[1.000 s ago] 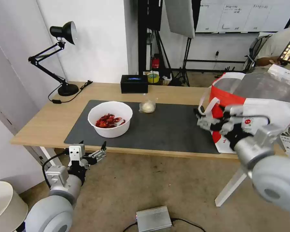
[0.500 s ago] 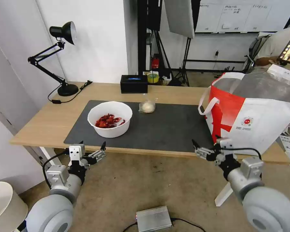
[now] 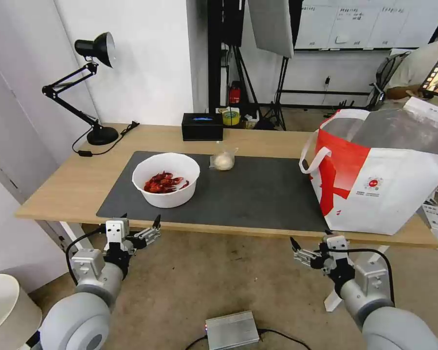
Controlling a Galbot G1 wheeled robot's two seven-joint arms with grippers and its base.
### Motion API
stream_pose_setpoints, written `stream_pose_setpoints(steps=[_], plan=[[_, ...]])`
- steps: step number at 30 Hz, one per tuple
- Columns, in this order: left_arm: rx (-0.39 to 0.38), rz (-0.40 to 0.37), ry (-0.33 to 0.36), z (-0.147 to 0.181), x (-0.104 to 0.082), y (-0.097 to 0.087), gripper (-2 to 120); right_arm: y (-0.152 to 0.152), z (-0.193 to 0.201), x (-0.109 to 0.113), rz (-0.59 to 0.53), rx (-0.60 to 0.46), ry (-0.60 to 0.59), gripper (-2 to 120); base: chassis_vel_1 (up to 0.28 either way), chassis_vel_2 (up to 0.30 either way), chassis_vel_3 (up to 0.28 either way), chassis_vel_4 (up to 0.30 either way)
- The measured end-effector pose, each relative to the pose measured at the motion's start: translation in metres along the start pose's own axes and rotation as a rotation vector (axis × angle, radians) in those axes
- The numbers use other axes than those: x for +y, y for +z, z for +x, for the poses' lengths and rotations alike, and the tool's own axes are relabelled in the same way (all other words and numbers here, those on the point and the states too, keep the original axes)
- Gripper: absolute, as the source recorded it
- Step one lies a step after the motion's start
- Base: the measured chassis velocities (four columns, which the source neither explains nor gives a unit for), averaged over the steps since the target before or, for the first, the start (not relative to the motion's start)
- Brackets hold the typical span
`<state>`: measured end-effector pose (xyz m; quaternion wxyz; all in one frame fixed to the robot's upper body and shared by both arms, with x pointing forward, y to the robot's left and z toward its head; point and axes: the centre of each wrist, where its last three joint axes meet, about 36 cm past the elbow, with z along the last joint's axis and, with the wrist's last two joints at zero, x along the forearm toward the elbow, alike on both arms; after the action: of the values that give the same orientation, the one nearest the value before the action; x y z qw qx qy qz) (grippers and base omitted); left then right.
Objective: Pick up the trash from the table and place it into the takeout bag.
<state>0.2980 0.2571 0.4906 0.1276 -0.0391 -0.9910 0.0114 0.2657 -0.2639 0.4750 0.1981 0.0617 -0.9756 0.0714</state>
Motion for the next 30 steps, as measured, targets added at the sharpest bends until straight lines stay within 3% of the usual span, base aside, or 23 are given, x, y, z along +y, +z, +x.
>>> stream_pose_setpoints(steps=[18, 26, 30], plan=[[0.029, -0.022, -0.018, -0.002, 0.004, 0.003, 100, 0.004, 0.0, 0.003, 0.0, 0.008, 0.002, 100, 0.0, 0.0, 0.0, 0.0], [0.031, -0.02, -0.021, -0.001, 0.003, 0.003, 100, -0.007, -0.005, 0.006, -0.017, -0.019, -0.032, 100, 0.0, 0.0, 0.0, 0.0], [0.02, -0.018, -0.024, 0.001, 0.003, -0.001, 100, -0.024, -0.02, 0.003, -0.045, -0.086, -0.093, 100, 0.0, 0.0, 0.0, 0.0]])
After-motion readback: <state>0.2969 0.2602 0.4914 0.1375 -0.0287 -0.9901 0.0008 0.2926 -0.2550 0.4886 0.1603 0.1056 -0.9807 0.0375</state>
